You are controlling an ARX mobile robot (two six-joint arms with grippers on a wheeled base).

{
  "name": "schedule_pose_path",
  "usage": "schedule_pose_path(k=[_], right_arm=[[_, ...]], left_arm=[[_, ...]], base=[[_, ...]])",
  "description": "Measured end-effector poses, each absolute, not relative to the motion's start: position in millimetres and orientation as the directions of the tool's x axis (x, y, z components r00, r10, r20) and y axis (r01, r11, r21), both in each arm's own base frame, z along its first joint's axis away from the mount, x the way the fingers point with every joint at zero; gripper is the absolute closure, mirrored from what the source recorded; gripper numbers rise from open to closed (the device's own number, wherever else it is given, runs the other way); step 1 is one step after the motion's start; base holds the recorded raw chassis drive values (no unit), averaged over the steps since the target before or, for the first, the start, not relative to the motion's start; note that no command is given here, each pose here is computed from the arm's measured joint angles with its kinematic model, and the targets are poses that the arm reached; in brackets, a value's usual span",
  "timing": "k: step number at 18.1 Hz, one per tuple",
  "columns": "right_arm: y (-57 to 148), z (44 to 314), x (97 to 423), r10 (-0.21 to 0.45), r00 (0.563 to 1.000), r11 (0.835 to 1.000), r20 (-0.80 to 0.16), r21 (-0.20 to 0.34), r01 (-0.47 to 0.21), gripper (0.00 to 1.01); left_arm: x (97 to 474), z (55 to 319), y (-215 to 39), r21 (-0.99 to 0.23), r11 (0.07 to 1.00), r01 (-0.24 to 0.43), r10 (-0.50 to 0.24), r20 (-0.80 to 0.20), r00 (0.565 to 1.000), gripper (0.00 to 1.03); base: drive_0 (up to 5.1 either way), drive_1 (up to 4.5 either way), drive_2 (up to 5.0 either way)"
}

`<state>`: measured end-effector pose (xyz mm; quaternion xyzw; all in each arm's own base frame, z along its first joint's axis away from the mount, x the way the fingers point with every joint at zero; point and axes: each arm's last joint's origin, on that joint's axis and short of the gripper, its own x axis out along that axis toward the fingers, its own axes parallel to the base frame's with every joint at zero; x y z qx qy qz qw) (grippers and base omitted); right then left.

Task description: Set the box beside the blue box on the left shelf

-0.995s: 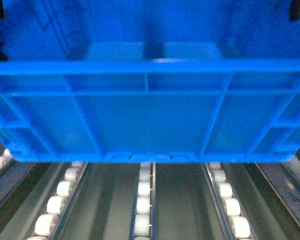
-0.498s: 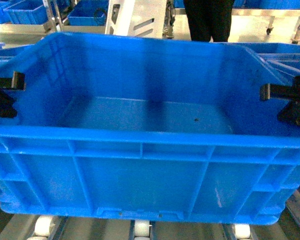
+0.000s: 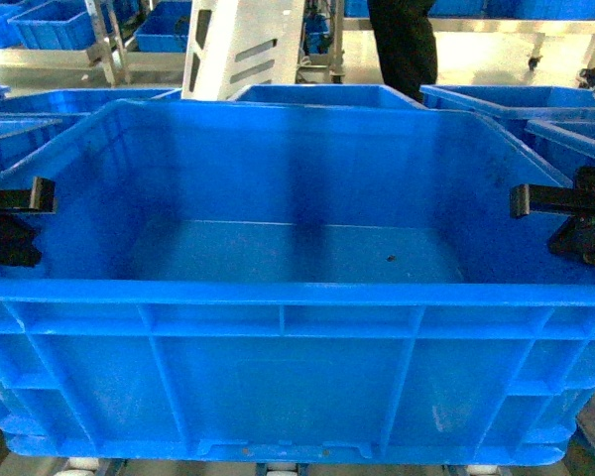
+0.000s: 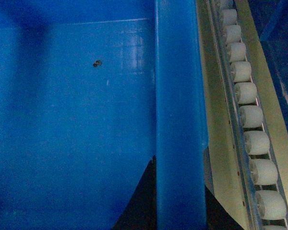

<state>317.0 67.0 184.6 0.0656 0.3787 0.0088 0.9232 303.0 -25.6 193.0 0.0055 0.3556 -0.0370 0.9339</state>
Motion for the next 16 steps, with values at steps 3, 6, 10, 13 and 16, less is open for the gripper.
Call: schedule_pose_path(k=[3,6,10,13,16], right_arm=[[69.4,186.1,317.9,0.083,0.722,0.986,-0.687,0.163,0.041,0.83],[73.1,194.4,319.5,0.109,0.751,0.979,-0.652,0.201,0.032,0.55],[72.2,205.5,319.5,0.104,0.782,0.979,-0.614,0.204,0.03,0.2],[70.9,222.1,323.9,0.06,0.869,0.978,-0.492,0.202,0.047,0.01],[56.2,251.0,328.7,-0.113,0.963,0.966,-0.243,0.201,0.165,0.03]], left_arm=[[309.5,188.1,-22.2,0.03,0.998,0.051,-0.021,-0.621,0.784,0.84],[312.1,188.6,-19.2,0.044,0.998,0.043,-0.009,-0.592,0.806,0.56],[315.8,194.3,-12.9,0.037,0.999,-0.01,0.027,-0.502,0.864,0.22],[320.3,212.7,-4.6,0.003,0.991,-0.135,0.129,-0.326,0.937,0.04],[320.0,225.0,2.3,-0.053,0.982,-0.18,0.162,-0.243,0.956,0.05]], base=[[0.0,0.0,0.0],[0.0,0.0,0.0],[0.0,0.0,0.0],[0.0,0.0,0.0],[0.0,0.0,0.0]])
